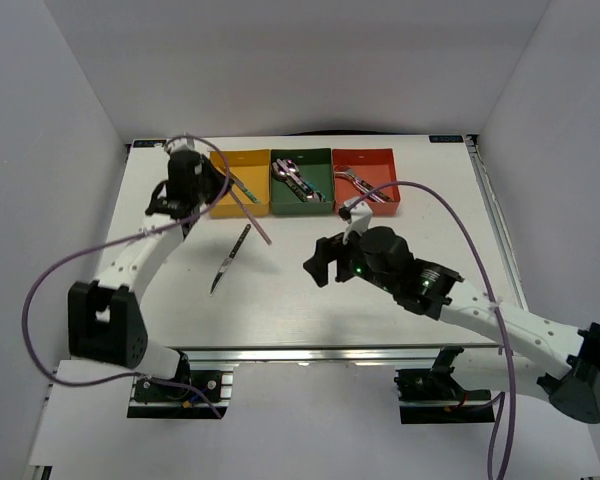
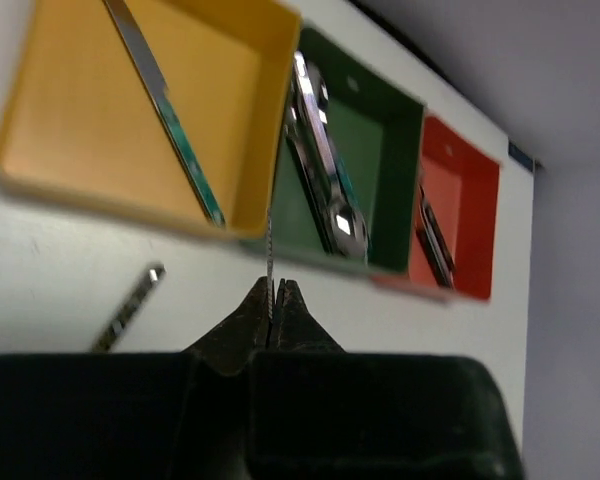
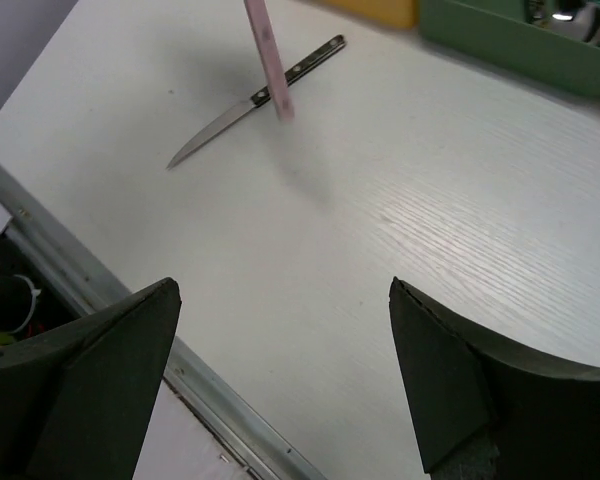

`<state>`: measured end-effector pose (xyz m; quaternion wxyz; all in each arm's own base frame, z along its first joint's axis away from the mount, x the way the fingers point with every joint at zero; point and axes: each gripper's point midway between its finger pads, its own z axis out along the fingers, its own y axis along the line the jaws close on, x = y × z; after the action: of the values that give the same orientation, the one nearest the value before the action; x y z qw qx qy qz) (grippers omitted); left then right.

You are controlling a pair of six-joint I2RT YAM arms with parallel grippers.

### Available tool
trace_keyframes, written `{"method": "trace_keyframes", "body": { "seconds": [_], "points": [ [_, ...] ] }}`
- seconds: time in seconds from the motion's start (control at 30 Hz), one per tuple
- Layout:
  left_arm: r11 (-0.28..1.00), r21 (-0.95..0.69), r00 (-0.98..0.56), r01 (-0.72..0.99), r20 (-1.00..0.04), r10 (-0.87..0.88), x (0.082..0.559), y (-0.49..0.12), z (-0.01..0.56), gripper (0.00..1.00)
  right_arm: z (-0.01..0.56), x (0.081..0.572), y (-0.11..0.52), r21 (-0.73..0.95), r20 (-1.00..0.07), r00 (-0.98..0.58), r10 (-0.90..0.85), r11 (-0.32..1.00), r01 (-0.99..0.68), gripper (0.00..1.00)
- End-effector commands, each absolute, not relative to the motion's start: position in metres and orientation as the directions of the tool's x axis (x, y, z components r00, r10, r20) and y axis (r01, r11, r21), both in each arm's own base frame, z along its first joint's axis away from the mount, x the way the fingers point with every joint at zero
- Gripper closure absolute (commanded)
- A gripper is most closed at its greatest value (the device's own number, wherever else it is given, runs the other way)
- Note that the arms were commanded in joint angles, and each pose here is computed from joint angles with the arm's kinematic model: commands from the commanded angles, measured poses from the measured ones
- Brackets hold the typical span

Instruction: Sort the eating utensils into containers

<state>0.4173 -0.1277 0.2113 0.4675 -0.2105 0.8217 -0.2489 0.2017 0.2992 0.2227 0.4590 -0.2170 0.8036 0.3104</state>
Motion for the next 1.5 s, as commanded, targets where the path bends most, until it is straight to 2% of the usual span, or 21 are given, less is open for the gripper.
{"method": "trace_keyframes", "body": {
  "seconds": [0.0, 0.07, 0.13, 0.2, 0.27, 0.3, 0.4, 0.57, 0.73, 0.8, 0.87, 0.93, 1.07, 1.17, 1.23, 1.33, 1.47],
  "points": [
    [0.792, -0.581, -0.394, -0.19, -0.694, -0.603, 0.475, -0.094, 0.226, 1.0, 0.217, 0.207, 0.269, 0.238, -0.881, -0.467, -0.074, 0.784, -0.573, 0.11],
    [0.78, -0.601, -0.345, -0.178, -0.704, -0.621, 0.507, -0.082, 0.25, 1.0, 0.212, 0.204, 0.26, 0.224, -0.88, -0.467, -0.084, 0.795, -0.564, 0.11],
    [0.788, -0.571, -0.362, -0.23, -0.701, -0.614, 0.535, -0.069, 0.227, 1.0, 0.209, 0.201, 0.251, 0.216, -0.881, -0.466, -0.085, 0.804, -0.555, 0.11],
    [0.797, -0.568, -0.324, -0.204, -0.729, -0.603, 0.562, -0.065, 0.249, 1.0, 0.208, 0.2, 0.246, 0.211, -0.882, -0.463, -0.084, 0.808, -0.549, 0.11],
    [0.804, -0.551, -0.358, -0.225, -0.721, -0.594, 0.583, -0.062, 0.223, 1.0, 0.206, 0.199, 0.24, 0.204, -0.883, -0.461, -0.089, 0.812, -0.547, 0.11],
    [0.807, -0.555, -0.336, -0.201, -0.735, -0.589, 0.595, -0.063, 0.236, 1.0, 0.206, 0.199, 0.239, 0.198, -0.884, -0.459, -0.092, 0.814, -0.546, 0.11],
    [0.802, -0.572, -0.382, -0.172, -0.712, -0.59, 0.616, -0.074, 0.217, 1.0, 0.209, 0.2, 0.234, 0.18, -0.888, -0.449, -0.101, 0.822, -0.54, 0.11],
    [0.759, -0.629, -0.423, -0.167, -0.649, -0.632, 0.614, -0.088, 0.188, 0.99, 0.211, 0.203, 0.232, 0.158, -0.891, -0.44, -0.114, 0.83, -0.534, 0.11],
    [0.743, -0.647, -0.427, -0.171, -0.631, -0.648, 0.595, -0.091, 0.18, 0.35, 0.207, 0.206, 0.244, 0.161, -0.885, -0.448, -0.128, 0.819, -0.551, 0.11],
    [0.754, -0.636, -0.44, -0.166, -0.636, -0.634, 0.59, -0.09, 0.182, 0.29, 0.199, 0.206, 0.254, 0.163, -0.871, -0.465, -0.155, 0.803, -0.573, 0.11],
    [0.767, -0.629, -0.41, -0.127, -0.671, -0.618, 0.589, -0.09, 0.212, 0.21, 0.194, 0.208, 0.261, 0.159, -0.863, -0.473, -0.174, 0.797, -0.583, 0.11],
    [0.806, -0.58, -0.365, -0.119, -0.729, -0.579, 0.581, -0.079, 0.246, 0.02, 0.181, 0.21, 0.267, 0.15, -0.843, -0.497, -0.207, 0.797, -0.586, 0.11],
    [0.874, -0.476, -0.343, -0.094, -0.809, -0.477, 0.547, -0.066, 0.289, 0.02, 0.17, 0.212, 0.269, 0.157, -0.839, -0.508, -0.196, 0.806, -0.57, 0.11],
    [0.92, -0.387, -0.5, -0.056, -0.787, -0.361, 0.504, -0.073, 0.257, 0.02, 0.172, 0.215, 0.268, 0.166, -0.852, -0.497, -0.167, 0.814, -0.557, 0.11],
    [0.953, -0.299, -0.633, -0.04, -0.73, -0.256, 0.469, -0.083, 0.21, 0.02, 0.172, 0.218, 0.265, 0.174, -0.852, -0.504, -0.142, 0.832, -0.528, 0.11],
    [0.98, -0.198, -0.744, 0.029, -0.658, -0.111, 0.426, -0.1, 0.163, 0.04, 0.173, 0.217, 0.263, 0.176, -0.851, -0.507, -0.138, 0.834, -0.523, 0.11],
    [0.99, -0.086, -0.801, 0.116, -0.597, 0.042, 0.391, -0.118, 0.123, 0.07, 0.175, 0.21, 0.261, 0.191, -0.85, -0.508, -0.138, 0.818, -0.542, 0.11]
  ]
}}
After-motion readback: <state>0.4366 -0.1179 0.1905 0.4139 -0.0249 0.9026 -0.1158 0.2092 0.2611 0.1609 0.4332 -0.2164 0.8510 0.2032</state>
